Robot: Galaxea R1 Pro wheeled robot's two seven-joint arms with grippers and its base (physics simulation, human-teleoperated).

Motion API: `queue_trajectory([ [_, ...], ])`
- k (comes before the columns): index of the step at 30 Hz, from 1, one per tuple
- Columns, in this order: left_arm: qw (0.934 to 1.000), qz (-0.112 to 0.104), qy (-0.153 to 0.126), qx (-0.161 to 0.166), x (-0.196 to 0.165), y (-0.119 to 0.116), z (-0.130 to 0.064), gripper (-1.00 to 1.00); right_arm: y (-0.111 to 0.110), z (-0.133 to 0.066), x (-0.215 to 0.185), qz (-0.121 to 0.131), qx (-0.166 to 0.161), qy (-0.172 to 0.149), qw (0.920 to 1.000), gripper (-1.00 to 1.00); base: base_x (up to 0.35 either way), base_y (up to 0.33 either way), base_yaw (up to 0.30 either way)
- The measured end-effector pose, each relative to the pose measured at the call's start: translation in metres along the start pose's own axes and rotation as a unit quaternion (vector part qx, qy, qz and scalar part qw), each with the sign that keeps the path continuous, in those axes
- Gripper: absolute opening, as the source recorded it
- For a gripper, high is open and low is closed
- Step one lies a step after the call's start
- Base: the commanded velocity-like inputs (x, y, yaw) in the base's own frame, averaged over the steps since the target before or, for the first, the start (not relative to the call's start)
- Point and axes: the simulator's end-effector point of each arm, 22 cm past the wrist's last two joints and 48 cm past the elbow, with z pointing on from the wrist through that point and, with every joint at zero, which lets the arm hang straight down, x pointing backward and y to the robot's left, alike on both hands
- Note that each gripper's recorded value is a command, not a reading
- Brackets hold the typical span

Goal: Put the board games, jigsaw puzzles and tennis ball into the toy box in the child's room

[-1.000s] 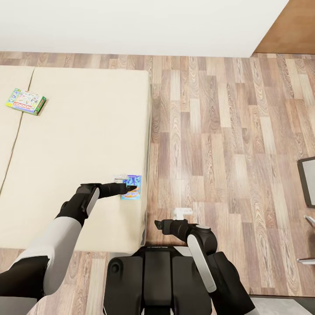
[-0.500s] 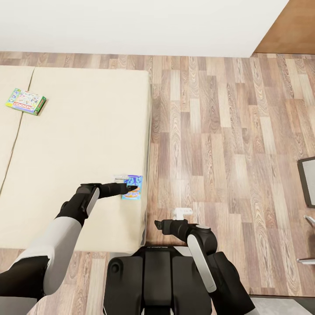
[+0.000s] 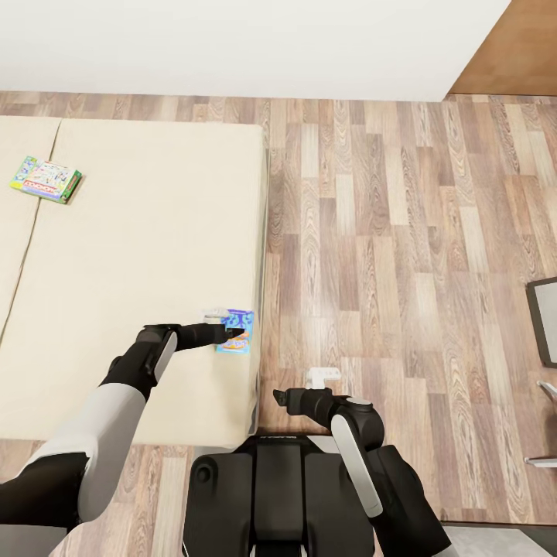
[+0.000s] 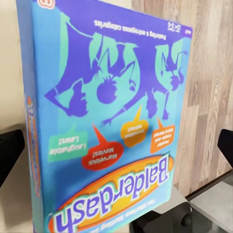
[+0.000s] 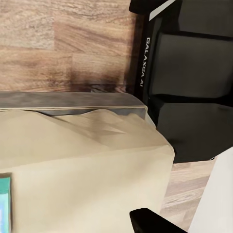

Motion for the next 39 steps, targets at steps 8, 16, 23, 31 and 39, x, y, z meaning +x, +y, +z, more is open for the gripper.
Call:
queue_trajectory([
  [8,1.0,0.0,0.0,0.004,0.0,-0.005,0.002,1.0,0.0,0.0,0.0,0.0,0.0,0.0,1.0,1.0,0.0,0.0,0.0],
  [16,1.0,0.0,0.0,0.004,0.0,-0.006,0.003,1.0,-0.001,0.0,0.0,0.0,0.001,-0.001,1.0,1.0,0.0,0.0,0.0],
  [23,1.0,0.0,0.001,0.005,0.0,-0.006,0.003,1.0,-0.001,0.0,0.0,0.0,0.001,0.0,1.0,1.0,0.0,0.0,0.0],
  [31,1.0,0.001,0.0,0.005,0.0,-0.006,0.003,1.0,-0.001,0.0,0.0,0.0,0.001,0.0,1.0,1.0,0.0,0.0,0.0],
  [39,0.9999,0.001,0.0,0.017,0.0,-0.012,0.003,1.0,-0.001,0.0,0.0,0.0,0.001,-0.001,1.0,1.0,0.0,0.0,0.0],
])
